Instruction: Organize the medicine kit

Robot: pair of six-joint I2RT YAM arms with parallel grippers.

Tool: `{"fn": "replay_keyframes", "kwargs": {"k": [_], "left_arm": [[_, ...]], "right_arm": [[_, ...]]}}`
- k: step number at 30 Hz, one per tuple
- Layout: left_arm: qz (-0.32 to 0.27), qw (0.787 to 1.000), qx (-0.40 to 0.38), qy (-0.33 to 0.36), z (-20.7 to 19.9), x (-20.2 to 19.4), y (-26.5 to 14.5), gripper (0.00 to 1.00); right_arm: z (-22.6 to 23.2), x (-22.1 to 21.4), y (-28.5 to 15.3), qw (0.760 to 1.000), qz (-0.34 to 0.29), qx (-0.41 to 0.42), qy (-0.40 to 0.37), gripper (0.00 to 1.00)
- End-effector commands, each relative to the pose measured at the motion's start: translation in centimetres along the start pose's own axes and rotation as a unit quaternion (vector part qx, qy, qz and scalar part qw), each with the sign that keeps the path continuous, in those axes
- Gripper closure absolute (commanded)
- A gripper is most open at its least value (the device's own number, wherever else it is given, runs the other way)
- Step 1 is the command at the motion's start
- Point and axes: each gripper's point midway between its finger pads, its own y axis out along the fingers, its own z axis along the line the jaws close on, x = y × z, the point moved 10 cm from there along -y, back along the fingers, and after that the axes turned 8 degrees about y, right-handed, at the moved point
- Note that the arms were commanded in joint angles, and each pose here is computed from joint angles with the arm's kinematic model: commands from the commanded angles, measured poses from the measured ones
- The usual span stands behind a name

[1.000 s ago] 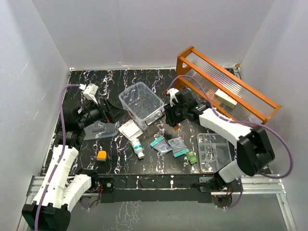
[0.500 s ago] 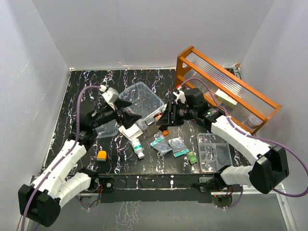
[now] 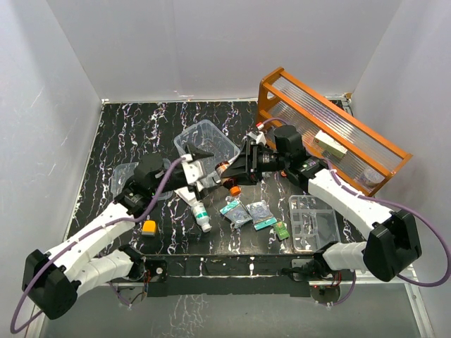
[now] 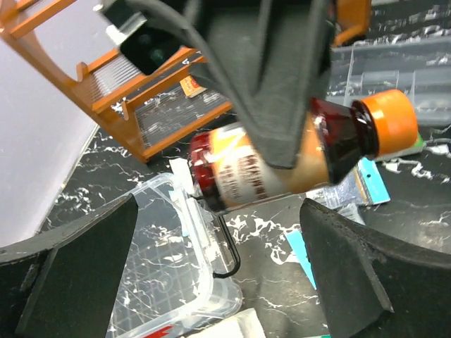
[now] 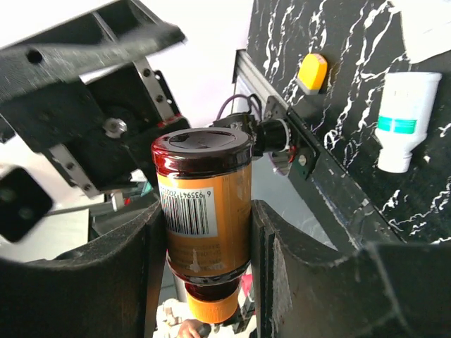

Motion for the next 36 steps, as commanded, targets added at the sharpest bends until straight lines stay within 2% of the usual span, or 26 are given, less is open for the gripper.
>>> {"fn": "replay_keyframes", "kwargs": {"k": [1, 9, 14, 18, 22, 27, 32, 36], "left_arm": [[0.018, 0.991, -0.016, 0.134, -1.4, -0.1, 0.2, 0.01], [0.017, 0.961, 0.015, 0.276, -1.3, 0.8, 0.7, 0.07], [0.018, 0.948, 0.031, 0.318, -0.9, 0.7, 1.0, 0.12], [0.016, 0.949, 0.002, 0.315, -1.6, 0.6, 1.1, 0.14], [0.046, 0.934, -0.017, 0.354, -2.6, 0.0, 1.6, 0.26], [0.048, 0.926, -0.027, 0.373, -3.2, -0.1, 2.3, 0.31], [0.054, 0.924, -0.037, 0.377, -3.4, -0.4, 2.5, 0.51], [0.057, 0.925, -0.043, 0.372, -3.6, -0.5, 2.5, 0.61]], "right_arm": [[1.5, -0.1, -0.6, 0.998, 0.042, 0.045, -0.006, 0.65], [0.9, 0.4, -0.1, 0.999, 0.049, 0.009, 0.021, 0.65], [0.3, 0.7, 0.3, 0.998, 0.048, -0.006, 0.032, 0.64], [0.2, 0.9, 0.5, 0.997, 0.052, -0.012, 0.048, 0.64], [0.1, 0.7, 0.4, 0.996, 0.059, -0.022, 0.059, 0.63], [-0.6, 0.7, 0.6, 0.993, 0.072, -0.037, 0.086, 0.62], [-0.2, 1.0, 0.7, 0.993, 0.075, -0.041, 0.086, 0.62], [0.3, 0.9, 0.5, 0.993, 0.08, -0.034, 0.083, 0.61]]}}
